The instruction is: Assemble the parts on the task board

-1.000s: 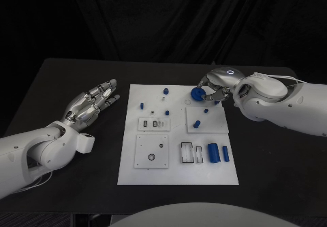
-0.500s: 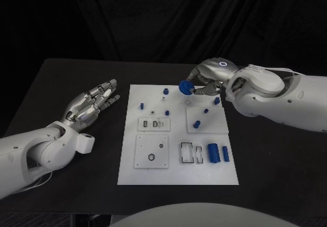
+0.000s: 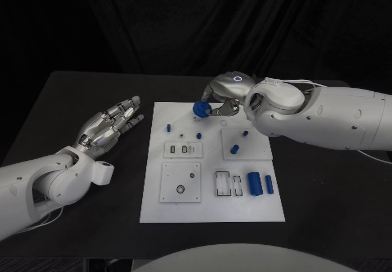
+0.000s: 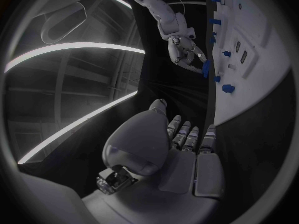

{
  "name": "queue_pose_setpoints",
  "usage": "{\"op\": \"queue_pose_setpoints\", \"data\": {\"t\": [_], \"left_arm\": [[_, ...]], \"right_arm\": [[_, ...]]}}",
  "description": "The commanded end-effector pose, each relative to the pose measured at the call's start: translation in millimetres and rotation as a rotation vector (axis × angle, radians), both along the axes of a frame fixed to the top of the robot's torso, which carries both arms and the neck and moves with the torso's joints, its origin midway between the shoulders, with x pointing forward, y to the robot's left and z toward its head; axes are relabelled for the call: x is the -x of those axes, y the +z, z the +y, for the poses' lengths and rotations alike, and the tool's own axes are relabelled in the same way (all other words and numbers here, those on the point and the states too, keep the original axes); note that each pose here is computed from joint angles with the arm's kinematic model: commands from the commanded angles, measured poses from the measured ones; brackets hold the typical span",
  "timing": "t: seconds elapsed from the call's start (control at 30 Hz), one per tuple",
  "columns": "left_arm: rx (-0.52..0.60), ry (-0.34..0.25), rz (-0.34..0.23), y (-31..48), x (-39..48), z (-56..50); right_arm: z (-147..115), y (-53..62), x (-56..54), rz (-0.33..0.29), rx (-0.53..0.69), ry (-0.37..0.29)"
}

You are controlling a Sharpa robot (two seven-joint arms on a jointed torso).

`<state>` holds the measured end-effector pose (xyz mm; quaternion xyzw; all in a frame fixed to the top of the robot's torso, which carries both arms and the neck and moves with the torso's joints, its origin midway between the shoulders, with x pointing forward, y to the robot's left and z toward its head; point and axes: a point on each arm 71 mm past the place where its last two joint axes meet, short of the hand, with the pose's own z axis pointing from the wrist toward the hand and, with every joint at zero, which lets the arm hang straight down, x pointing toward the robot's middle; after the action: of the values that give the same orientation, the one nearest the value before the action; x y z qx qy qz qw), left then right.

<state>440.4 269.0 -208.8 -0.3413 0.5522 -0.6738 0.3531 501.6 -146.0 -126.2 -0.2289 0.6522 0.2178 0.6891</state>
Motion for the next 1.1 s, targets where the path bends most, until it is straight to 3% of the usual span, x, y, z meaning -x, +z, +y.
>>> {"op": "queue_pose_setpoints", "data": {"t": [0.03, 0.4, 1.1], "left_arm": [[0.077, -0.007, -0.111, 10.1, 1.5, -0.6], [0.079, -0.013, -0.109, 10.0, 1.5, -2.1], [0.078, -0.014, -0.109, 9.1, -0.7, -2.3]], "right_arm": [[5, -7.5, -1.5, 0.025, 0.033, 0.008], [18, -17.9, -3.5, 0.051, 0.052, 0.02], [24, -21.6, -4.6, 0.078, 0.082, 0.017]]}}
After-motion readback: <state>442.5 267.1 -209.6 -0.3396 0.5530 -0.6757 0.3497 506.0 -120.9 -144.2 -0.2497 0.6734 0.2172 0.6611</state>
